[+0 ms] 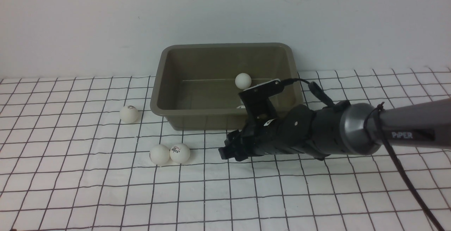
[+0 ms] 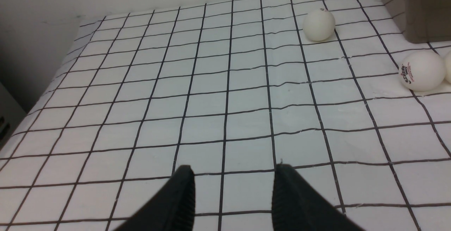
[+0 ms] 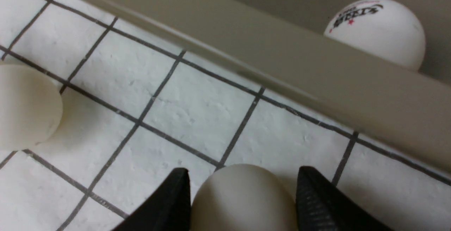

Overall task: Put the table tennis balls into the box on the white checkered tablecloth.
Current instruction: 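Reach for and grasp a ping pong ball on the table, then release the ping pong ball into the bin and lift the gripper away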

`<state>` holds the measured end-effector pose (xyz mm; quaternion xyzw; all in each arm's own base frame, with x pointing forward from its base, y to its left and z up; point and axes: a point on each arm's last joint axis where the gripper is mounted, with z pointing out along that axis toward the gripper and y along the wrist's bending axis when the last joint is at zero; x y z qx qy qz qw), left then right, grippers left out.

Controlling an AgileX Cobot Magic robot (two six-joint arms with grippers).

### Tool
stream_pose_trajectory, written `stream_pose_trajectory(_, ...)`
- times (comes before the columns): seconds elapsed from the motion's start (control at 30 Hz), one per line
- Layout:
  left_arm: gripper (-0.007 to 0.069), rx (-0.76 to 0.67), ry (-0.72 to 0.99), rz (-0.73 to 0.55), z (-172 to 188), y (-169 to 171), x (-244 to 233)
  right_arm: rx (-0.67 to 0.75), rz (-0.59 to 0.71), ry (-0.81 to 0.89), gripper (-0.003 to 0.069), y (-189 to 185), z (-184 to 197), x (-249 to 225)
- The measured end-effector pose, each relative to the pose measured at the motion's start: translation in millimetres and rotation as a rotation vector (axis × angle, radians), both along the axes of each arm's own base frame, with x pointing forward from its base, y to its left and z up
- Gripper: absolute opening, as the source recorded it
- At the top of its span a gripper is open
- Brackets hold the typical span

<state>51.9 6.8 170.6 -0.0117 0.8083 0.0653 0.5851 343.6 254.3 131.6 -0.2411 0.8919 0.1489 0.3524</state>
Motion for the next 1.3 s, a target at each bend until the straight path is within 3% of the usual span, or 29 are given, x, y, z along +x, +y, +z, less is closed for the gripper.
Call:
stream_pose_trajectory(0.23,0.0279,0.000,0.000,0.000,0.0,0.0,0.0,-0.002,0.071,0.031,0.0349,-0.9,13.9,-10.8)
stream_pose_trajectory(0.57,0.0279,0.000,0.000,0.000,0.0,0.0,0.0,0.056,0.130,-0.108,0.0349,-34.4,109.0,-58.2)
stream_pose_trajectory(0.8,0.0279,0.000,0.000,0.000,0.0,0.0,0.0,0.120,-0.010,-0.217,0.0349,-59.5,148.0,-4.9)
stream_pose_trajectory(0.93,0.0279,0.000,0.000,0.000,0.0,0.0,0.0,0.095,-0.057,-0.185,0.0349,-74.8,136.2,50.5)
stream_pose_trajectory(1.13,0.0279,0.000,0.000,0.000,0.0,0.0,0.0,0.027,-0.003,-0.048,0.0349,-79.2,88.7,101.7)
stream_pose_trajectory(1.3,0.0279,0.000,0.000,0.000,0.0,0.0,0.0,0.012,0.032,-0.034,0.0433,-75.7,85.5,115.1)
